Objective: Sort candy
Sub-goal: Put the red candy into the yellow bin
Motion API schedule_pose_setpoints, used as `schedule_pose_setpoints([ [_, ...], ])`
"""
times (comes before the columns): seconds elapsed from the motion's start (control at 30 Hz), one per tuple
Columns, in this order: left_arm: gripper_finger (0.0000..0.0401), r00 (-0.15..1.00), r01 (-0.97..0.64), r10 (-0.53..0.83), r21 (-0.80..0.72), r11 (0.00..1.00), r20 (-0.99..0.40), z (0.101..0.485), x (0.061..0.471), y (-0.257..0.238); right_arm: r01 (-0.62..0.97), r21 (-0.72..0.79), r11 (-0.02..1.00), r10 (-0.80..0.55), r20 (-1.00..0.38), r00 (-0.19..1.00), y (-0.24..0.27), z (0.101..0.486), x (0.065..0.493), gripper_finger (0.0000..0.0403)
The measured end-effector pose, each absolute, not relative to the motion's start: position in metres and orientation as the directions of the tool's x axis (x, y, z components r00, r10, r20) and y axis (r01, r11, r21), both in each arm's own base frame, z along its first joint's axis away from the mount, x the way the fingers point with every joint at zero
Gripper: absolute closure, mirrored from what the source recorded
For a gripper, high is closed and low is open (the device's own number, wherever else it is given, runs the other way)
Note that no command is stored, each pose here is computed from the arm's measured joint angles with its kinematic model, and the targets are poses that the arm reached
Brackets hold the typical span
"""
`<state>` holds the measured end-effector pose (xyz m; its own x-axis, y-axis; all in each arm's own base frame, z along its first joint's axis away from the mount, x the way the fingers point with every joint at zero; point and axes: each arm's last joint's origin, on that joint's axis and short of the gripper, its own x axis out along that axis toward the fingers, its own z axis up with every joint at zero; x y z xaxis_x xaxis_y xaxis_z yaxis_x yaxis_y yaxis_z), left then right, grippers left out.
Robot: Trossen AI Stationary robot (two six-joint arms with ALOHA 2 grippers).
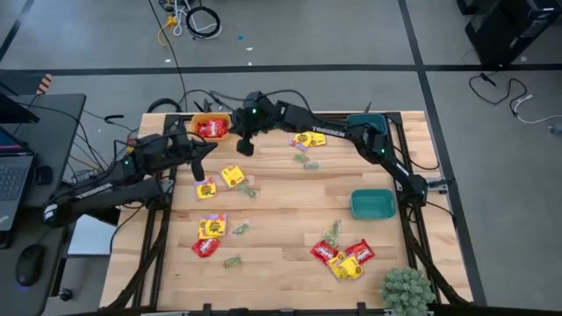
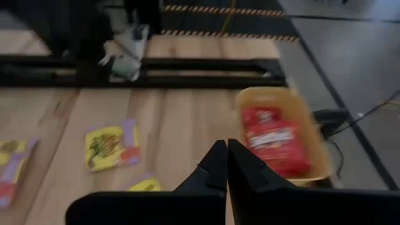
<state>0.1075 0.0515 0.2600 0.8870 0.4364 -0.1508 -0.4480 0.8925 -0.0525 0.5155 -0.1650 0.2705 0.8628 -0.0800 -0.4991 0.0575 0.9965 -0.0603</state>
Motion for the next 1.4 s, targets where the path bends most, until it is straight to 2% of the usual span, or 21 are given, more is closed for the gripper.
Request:
schedule_pose_setpoints([
  [0.1,0.0401,0.888,-0.445,0.436,-0.031,0.895,-0.144,0.26,0.11,0.053,0.026,-0.059,0.998,-0.052,-0.5,0.865,-0.151,0.254,0.518,0.0403],
  [0.3,0.0401,0.907,-0.413,0.411,-0.006,0.911,-0.096,0.265,0.112,0.053,0.008,-0.065,0.998,-0.034,-0.404,0.914,-0.128,0.251,0.502,0.0403],
  [0.4,0.0401,0.92,-0.382,0.38,-0.009,0.924,-0.093,0.265,0.112,0.052,0.005,-0.065,0.998,-0.03,-0.382,0.924,-0.114,0.243,0.485,0.0403],
  [0.6,0.0401,0.926,-0.363,0.359,-0.016,0.932,-0.12,0.263,0.114,0.052,0.07,-0.111,0.991,-0.103,-0.334,0.937,-0.088,0.244,0.444,0.0403],
  [0.8,0.0401,0.941,-0.303,0.29,-0.054,0.951,-0.175,0.257,0.124,0.049,0.136,-0.098,0.986,-0.161,-0.326,0.932,-0.066,0.227,0.396,0.0403],
  [0.97,0.0401,0.948,-0.234,0.202,-0.11,0.966,-0.245,0.252,0.138,0.041,0.218,-0.082,0.973,-0.233,-0.299,0.926,-0.054,0.211,0.357,0.0403],
  [1.1,0.0401,0.938,-0.194,0.135,-0.16,0.968,-0.32,0.261,0.151,0.034,0.235,-0.048,0.971,-0.239,-0.254,0.937,-0.048,0.204,0.335,0.0403],
  [1.33,0.0401,0.846,-0.213,0.058,-0.237,0.948,-0.53,0.273,0.175,0.021,0.243,-0.021,0.97,-0.241,-0.224,0.944,-0.046,0.191,0.32,0.0403],
  [1.4,0.0401,0.79,-0.233,0.023,-0.265,0.936,-0.613,0.271,0.179,0.015,0.241,-0.022,0.97,-0.239,-0.231,0.943,-0.045,0.19,0.319,0.0403],
])
